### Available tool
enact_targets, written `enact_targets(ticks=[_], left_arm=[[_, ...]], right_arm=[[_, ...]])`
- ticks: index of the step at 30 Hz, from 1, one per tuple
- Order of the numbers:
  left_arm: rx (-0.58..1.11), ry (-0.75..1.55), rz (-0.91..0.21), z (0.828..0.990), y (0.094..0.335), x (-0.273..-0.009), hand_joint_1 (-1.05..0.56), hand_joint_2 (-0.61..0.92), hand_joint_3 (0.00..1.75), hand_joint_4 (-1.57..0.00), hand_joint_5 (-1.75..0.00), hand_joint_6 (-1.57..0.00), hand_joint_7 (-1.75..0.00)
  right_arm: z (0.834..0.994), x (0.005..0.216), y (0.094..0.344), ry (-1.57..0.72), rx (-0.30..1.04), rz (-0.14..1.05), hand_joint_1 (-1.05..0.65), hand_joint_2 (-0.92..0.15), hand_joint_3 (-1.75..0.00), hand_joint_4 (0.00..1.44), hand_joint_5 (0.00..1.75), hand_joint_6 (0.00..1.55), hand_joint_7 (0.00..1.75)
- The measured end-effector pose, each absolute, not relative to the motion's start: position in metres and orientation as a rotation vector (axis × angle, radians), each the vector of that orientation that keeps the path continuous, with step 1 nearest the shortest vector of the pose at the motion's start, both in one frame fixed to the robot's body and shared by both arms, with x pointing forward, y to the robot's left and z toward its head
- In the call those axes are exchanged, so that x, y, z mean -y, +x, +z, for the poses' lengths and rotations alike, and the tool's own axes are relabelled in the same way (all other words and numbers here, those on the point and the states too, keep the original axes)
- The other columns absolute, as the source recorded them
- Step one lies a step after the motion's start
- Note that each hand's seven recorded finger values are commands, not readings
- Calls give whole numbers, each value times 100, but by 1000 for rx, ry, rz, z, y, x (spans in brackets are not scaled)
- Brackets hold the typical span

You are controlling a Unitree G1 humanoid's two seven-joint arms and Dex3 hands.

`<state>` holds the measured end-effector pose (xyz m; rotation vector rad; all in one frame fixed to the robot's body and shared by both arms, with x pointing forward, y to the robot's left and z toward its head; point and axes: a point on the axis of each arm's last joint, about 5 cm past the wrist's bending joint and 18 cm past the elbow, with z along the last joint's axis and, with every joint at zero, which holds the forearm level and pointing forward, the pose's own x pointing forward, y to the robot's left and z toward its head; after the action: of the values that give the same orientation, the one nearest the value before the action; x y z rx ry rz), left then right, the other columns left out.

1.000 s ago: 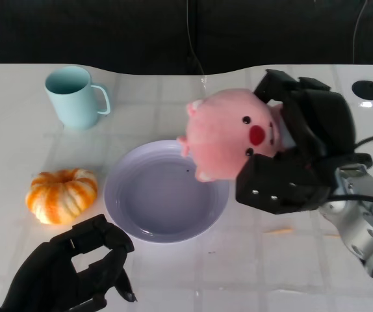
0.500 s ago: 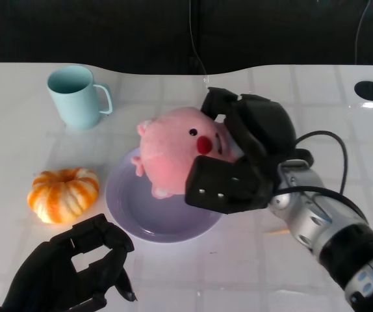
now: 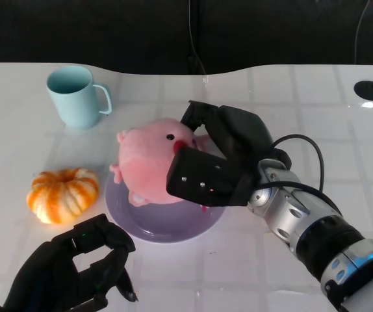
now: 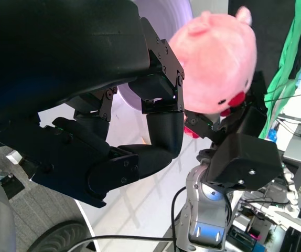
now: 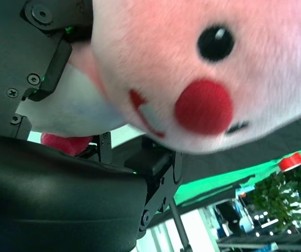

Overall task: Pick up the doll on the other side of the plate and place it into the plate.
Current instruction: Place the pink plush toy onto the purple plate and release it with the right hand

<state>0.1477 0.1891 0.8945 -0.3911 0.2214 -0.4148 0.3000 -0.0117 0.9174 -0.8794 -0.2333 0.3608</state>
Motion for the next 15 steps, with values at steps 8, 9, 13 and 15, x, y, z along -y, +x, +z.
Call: enact_targets(ticks=[8,9,13,15], left_arm=[[-219,-391,-415,895,148,-189,-41,73,78,-68,-174,-68,-134],[-219,-391,-416,895,148,-189,-41,73,78,-68,-174,-67,-135],[-222,-391,-419,896,148,-188,-42,72,80,-67,-175,-66,-137],[-223,-391,-420,896,148,-188,-42,71,80,-67,-175,-66,-137]], right_arm=[[922,13,302,-910,175,521,-64,-92,-26,38,23,46,0],[924,14,303,-915,176,534,-66,-92,-27,36,21,43,0],[930,17,305,-943,174,575,-72,-92,-31,23,13,31,0],[933,17,305,-958,171,594,-74,-92,-32,18,10,28,0]])
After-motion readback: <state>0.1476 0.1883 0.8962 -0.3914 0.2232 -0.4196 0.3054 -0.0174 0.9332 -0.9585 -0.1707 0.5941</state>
